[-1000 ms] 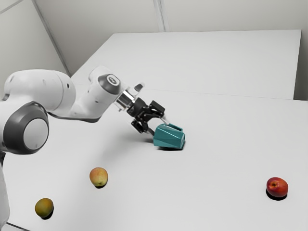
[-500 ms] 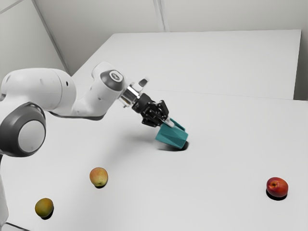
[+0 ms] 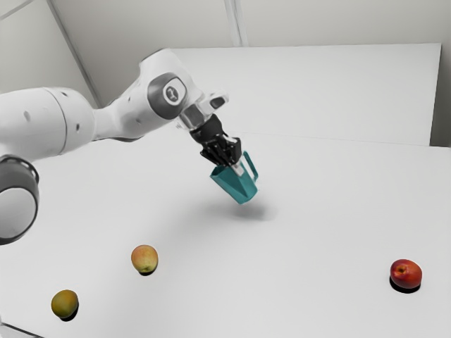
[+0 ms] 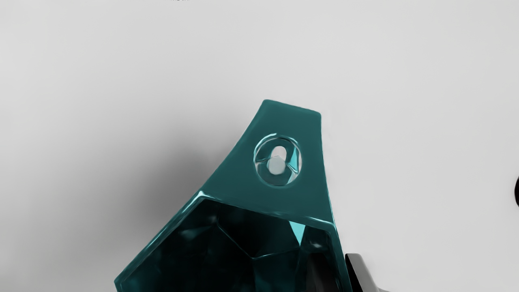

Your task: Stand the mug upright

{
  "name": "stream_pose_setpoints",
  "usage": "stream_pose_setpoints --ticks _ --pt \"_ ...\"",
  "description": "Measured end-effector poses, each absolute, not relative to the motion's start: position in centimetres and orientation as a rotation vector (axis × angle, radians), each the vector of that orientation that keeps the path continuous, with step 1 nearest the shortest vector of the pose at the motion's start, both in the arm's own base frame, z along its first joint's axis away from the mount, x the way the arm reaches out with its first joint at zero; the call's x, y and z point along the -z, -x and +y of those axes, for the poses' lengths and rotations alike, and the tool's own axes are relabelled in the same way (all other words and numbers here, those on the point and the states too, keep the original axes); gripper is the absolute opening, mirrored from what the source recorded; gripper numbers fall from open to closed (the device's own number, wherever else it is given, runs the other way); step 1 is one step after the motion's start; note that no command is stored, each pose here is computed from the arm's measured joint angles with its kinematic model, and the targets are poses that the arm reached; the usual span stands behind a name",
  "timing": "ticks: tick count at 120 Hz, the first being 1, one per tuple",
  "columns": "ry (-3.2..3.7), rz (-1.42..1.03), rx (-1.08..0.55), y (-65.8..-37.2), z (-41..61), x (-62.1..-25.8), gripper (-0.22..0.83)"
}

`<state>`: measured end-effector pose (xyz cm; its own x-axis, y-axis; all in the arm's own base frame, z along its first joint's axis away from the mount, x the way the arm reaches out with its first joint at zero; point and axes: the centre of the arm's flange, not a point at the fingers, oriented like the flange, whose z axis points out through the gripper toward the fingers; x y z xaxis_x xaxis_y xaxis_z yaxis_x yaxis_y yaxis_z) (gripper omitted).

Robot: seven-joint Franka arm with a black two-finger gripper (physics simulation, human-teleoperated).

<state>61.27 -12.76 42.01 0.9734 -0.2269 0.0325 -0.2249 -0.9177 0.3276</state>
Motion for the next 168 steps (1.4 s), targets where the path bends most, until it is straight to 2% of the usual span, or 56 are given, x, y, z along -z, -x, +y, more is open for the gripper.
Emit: stream_pose_setpoints --ticks 20,35,84,124,137,149,168 --pt "-3.08 -0.591 0.066 -57.6 -11.8 -41.4 -0.16" --pt "-3.178 -0.623 0.081 -57.2 -11.0 -40.1 -0.17" --pt "-3.241 -0.463 0.084 -57.5 -11.6 -36.3 -0.17" --pt "-3.235 -0.318 0.086 -57.7 -12.2 -35.0 -0.17" --pt "-3.23 -0.283 0.089 -57.7 -12.3 -34.8 -0.09" --pt "-3.217 -0.241 0.087 -57.6 -12.3 -35.1 0.07" --pt "-3.189 -0.187 0.02 -57.3 -12.4 -38.5 0.26"
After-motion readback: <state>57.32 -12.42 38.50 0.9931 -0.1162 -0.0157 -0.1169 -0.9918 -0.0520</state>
